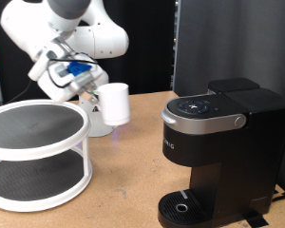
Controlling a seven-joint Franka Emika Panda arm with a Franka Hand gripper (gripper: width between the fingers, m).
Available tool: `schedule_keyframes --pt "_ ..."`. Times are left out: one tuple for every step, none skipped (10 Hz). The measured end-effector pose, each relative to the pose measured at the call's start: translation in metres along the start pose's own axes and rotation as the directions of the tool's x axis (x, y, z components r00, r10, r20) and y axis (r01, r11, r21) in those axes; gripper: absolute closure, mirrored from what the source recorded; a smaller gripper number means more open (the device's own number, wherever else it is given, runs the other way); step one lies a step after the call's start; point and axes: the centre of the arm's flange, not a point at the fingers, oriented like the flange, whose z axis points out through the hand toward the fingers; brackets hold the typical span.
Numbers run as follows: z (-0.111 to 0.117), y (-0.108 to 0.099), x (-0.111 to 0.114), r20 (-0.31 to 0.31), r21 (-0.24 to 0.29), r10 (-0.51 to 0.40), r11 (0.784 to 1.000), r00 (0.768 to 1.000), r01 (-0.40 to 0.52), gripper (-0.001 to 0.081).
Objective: Make a cup of coffee with the keurig machine
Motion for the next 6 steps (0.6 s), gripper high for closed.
schedule_keyframes --pt "0.013 -0.006 0.004 0.009 0.001 -0.002 1.000 1.000 0.002 0.0736" --pt "0.025 -0.011 0.006 0.028 0.005 -0.007 1.000 1.000 0.006 0.0736" --pt "0.031 -0.011 0.008 0.043 -0.001 -0.008 1.000 0.999 0.008 0.0736" --pt "0.030 -0.011 0.009 0.040 0.001 -0.009 1.000 0.999 0.009 0.0736" --pt "0.028 -0.011 0.011 0.038 0.012 -0.009 1.000 0.999 0.009 0.0736" --pt "0.028 -0.011 0.012 0.038 0.017 -0.010 1.000 0.999 0.009 0.0736"
